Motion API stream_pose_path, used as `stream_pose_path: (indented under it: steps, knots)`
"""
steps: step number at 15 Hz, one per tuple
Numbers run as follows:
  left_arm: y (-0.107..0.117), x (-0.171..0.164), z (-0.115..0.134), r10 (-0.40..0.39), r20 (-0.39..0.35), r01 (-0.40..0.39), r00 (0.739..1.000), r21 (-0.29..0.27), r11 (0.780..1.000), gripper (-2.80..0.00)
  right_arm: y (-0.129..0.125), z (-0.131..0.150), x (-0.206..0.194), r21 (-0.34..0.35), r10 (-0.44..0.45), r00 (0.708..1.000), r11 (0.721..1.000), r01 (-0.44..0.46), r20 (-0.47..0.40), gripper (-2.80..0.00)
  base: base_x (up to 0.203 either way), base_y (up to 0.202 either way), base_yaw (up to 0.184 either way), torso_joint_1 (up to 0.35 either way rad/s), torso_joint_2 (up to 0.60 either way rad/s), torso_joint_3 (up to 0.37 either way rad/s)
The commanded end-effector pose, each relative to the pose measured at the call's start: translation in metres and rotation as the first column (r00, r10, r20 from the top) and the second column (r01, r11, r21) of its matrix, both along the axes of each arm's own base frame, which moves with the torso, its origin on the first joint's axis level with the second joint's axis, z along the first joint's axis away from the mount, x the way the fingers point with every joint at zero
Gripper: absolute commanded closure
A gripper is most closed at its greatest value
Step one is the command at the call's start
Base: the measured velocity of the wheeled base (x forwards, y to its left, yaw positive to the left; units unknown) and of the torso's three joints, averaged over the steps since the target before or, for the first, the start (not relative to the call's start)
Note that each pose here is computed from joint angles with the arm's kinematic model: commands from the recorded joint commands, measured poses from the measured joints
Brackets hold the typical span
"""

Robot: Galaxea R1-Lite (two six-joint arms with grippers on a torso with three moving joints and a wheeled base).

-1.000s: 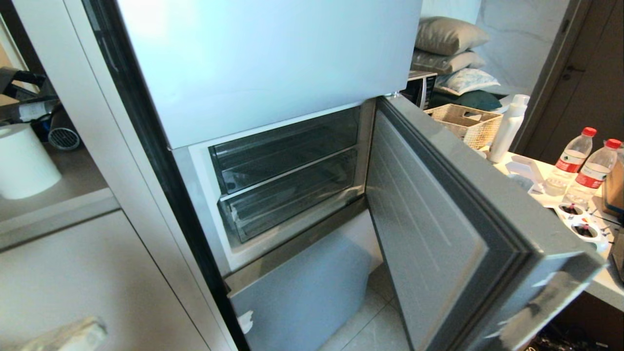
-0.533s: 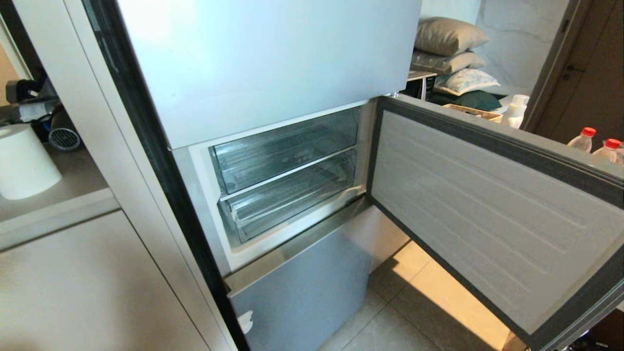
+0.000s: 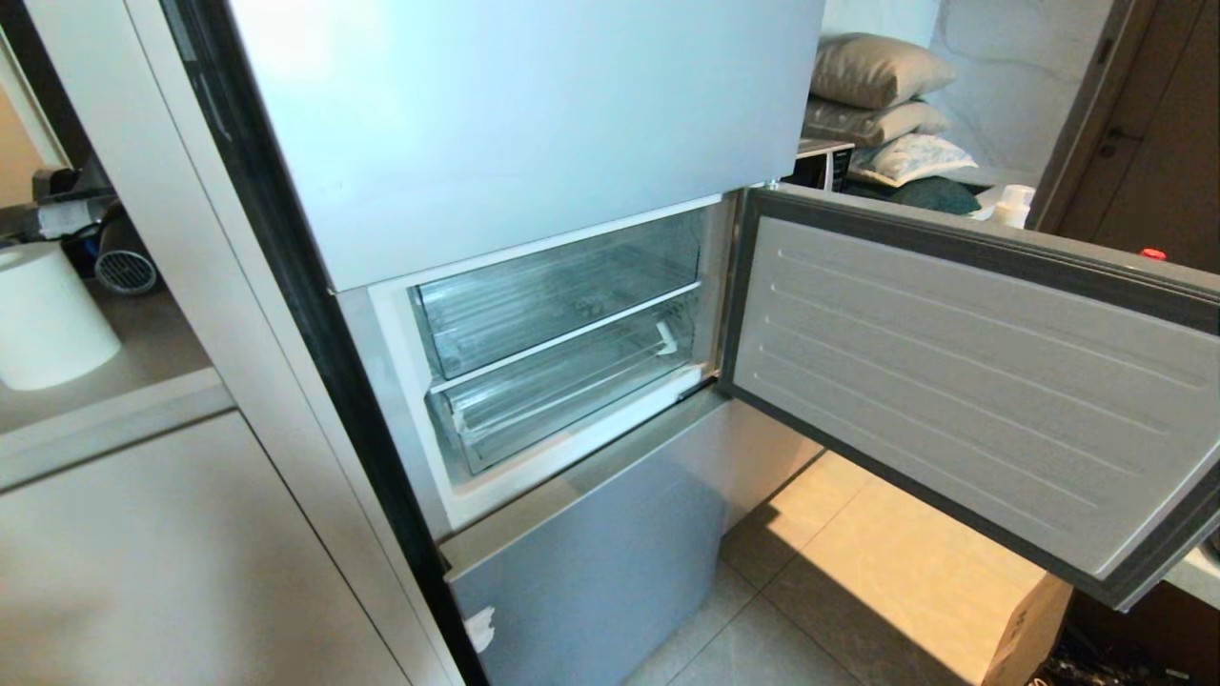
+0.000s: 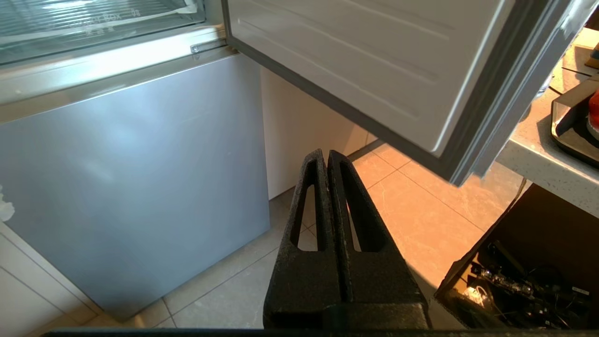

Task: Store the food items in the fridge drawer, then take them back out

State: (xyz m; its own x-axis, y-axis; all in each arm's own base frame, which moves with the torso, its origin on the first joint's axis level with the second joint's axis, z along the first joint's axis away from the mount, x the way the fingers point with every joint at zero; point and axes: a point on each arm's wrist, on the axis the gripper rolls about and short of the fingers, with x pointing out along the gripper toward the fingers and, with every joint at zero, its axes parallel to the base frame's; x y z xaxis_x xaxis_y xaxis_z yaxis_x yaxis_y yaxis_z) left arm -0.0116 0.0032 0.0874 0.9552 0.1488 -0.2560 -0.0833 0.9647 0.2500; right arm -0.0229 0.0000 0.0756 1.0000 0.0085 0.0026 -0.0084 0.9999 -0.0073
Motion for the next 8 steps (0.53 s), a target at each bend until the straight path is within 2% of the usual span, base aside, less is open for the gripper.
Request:
stream_pose_path:
  steps: [1,2,3,5,6,7,8]
  knots:
    - [0.000,-0.002,0.001,-0.002,0.032,0.002,0.999,0.005,1.000,0.00,0.000,0.000,0.000,0.000,0.001,1.000,1.000,-0.001,-0.001,0.00,0.000,0.000,0.000,0.000,0.00,0.000]
    - [-0.001,-0.005,0.000,-0.051,0.060,0.051,0.997,0.008,0.999,0.00,0.000,0.000,0.000,0.000,0.001,1.000,1.000,-0.001,-0.001,0.00,0.000,0.000,0.000,0.000,0.00,0.000]
    - [-0.003,-0.010,-0.003,-0.131,0.117,0.130,0.984,0.012,0.991,0.00,0.000,0.000,0.000,-0.001,0.001,1.000,1.000,-0.001,-0.001,0.00,0.000,0.000,0.000,0.000,0.00,0.000]
    - [-0.004,-0.017,-0.007,-0.201,0.207,0.198,0.958,0.033,0.980,0.00,0.000,0.000,0.000,-0.001,0.001,1.000,1.000,-0.001,-0.002,0.00,0.000,0.000,0.000,0.000,0.00,0.000]
    - [-0.005,-0.017,-0.008,-0.219,0.204,0.221,0.954,0.014,0.975,0.00,0.000,0.000,0.000,-0.002,-0.001,1.000,1.000,0.001,-0.003,0.00,0.000,0.000,0.000,0.000,0.00,0.000]
    - [-0.005,-0.016,-0.010,-0.204,0.188,0.217,0.961,-0.047,0.975,0.00,0.000,0.000,0.000,-0.003,0.002,1.000,1.000,-0.002,-0.001,0.00,0.000,0.000,0.000,0.000,0.00,0.000]
    - [-0.004,-0.017,-0.011,-0.149,0.173,0.168,0.974,-0.104,0.980,0.00,0.000,0.000,0.000,0.000,0.001,1.000,1.000,-0.001,-0.001,0.00,0.000,0.000,0.000,0.000,0.00,0.000]
